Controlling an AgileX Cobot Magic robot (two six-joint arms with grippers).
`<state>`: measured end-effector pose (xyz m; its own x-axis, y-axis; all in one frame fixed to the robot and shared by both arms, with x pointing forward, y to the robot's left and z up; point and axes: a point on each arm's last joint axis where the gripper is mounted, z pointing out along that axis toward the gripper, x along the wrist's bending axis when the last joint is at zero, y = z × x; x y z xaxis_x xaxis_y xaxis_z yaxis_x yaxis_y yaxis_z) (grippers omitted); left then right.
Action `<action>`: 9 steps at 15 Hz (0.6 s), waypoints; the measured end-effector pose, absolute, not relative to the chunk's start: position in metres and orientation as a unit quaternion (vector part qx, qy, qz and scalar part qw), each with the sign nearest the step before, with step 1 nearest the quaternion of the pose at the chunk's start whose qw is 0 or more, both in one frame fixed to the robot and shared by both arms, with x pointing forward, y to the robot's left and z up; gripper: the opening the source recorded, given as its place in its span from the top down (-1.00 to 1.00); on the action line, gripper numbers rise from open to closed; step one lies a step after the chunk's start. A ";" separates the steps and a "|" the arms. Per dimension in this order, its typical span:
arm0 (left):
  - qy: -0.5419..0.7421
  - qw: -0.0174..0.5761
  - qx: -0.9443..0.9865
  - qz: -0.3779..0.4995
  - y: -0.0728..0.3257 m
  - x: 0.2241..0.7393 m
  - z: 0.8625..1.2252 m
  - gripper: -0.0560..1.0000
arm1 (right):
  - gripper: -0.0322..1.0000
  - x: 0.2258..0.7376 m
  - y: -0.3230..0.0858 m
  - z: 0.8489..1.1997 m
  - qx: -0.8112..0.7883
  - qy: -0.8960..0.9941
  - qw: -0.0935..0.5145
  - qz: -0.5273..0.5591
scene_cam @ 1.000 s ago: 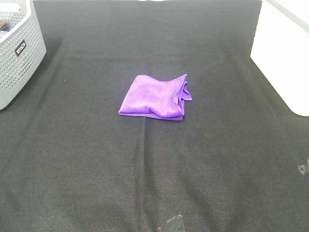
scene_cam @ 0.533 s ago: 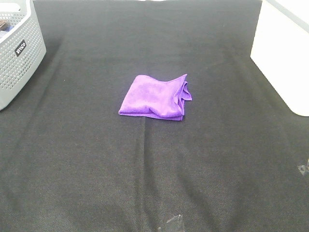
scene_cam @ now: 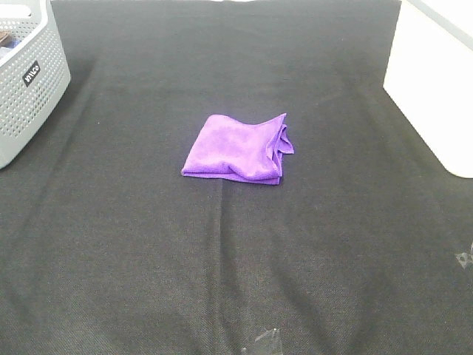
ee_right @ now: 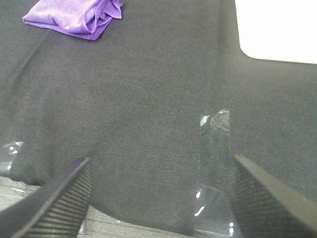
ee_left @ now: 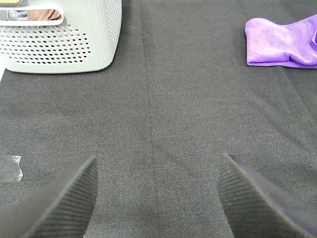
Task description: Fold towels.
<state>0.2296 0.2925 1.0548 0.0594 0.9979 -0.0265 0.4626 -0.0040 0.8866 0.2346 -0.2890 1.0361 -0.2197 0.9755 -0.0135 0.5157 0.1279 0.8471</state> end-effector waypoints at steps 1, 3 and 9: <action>0.591 0.386 0.617 0.348 0.292 0.230 1.055 -0.35 | -0.48 0.235 -0.289 1.036 0.541 0.688 0.309 0.373; 0.591 0.386 0.617 0.348 0.292 0.230 1.055 -0.35 | -0.48 0.235 -0.289 1.036 0.538 0.690 0.310 0.372; 0.591 0.386 0.617 0.348 0.292 0.230 1.055 -0.35 | -0.48 0.235 -0.289 1.036 0.538 0.690 0.310 0.372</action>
